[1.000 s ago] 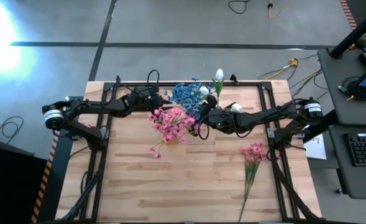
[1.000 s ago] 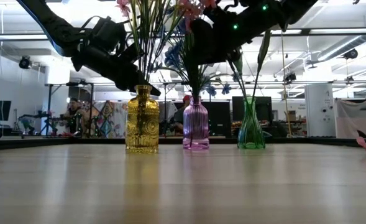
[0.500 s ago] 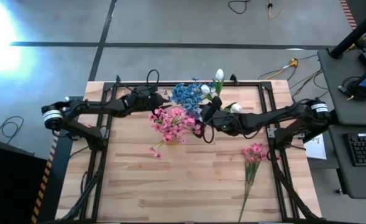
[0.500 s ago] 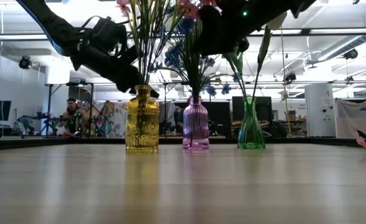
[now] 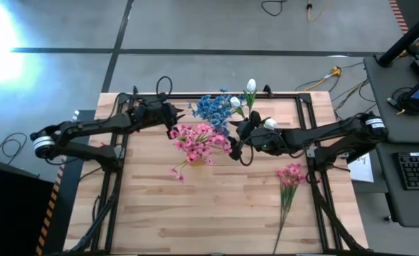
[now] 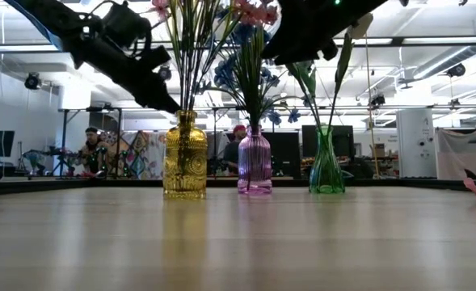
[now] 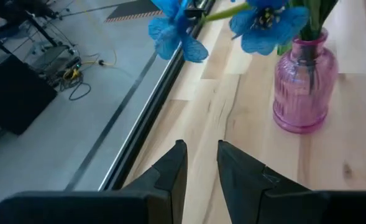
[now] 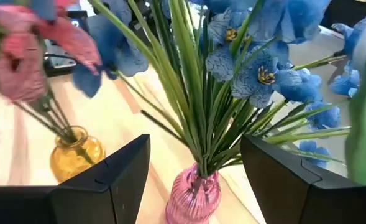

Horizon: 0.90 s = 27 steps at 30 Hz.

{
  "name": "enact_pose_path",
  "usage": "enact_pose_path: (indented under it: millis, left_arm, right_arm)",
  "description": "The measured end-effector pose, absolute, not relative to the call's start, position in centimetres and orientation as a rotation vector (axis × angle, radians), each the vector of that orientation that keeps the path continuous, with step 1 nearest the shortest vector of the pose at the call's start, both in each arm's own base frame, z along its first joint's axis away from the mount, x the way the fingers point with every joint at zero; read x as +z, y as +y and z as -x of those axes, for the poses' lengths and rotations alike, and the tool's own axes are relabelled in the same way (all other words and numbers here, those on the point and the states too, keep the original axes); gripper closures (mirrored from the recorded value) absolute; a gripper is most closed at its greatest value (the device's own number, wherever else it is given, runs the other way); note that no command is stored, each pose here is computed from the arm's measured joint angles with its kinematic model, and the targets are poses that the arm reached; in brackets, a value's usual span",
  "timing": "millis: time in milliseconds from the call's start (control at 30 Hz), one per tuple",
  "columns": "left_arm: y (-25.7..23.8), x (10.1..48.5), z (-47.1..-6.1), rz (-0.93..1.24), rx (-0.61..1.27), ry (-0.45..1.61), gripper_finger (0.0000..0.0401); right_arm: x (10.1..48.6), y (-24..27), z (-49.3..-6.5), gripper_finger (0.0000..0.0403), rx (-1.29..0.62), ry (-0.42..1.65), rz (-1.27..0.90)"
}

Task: Sort flowers into vase by color
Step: Put the pink flowers into the yellow flower vase

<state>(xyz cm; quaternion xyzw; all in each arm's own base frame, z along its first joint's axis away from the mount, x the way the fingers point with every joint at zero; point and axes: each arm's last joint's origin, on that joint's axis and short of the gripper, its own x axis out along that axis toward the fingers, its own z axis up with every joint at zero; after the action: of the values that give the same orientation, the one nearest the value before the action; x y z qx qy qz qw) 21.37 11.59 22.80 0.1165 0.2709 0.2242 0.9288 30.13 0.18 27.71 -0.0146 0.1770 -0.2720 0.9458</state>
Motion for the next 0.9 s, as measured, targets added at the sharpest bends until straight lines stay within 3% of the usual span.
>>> enact_pose_path:
  millis: [500, 900]
  left_arm:
    - [10.1, 24.1, -18.8, -0.094, 0.481, 0.588, 0.0326]
    - [8.7, 25.0, -17.2, 0.064, 0.494, 0.557, 0.0326]
  right_arm:
    - [28.9, 3.1, -27.5, 0.0167, -0.490, 0.374, -0.145]
    - [27.2, 4.8, -25.6, 0.0158, -0.410, 0.599, -0.602]
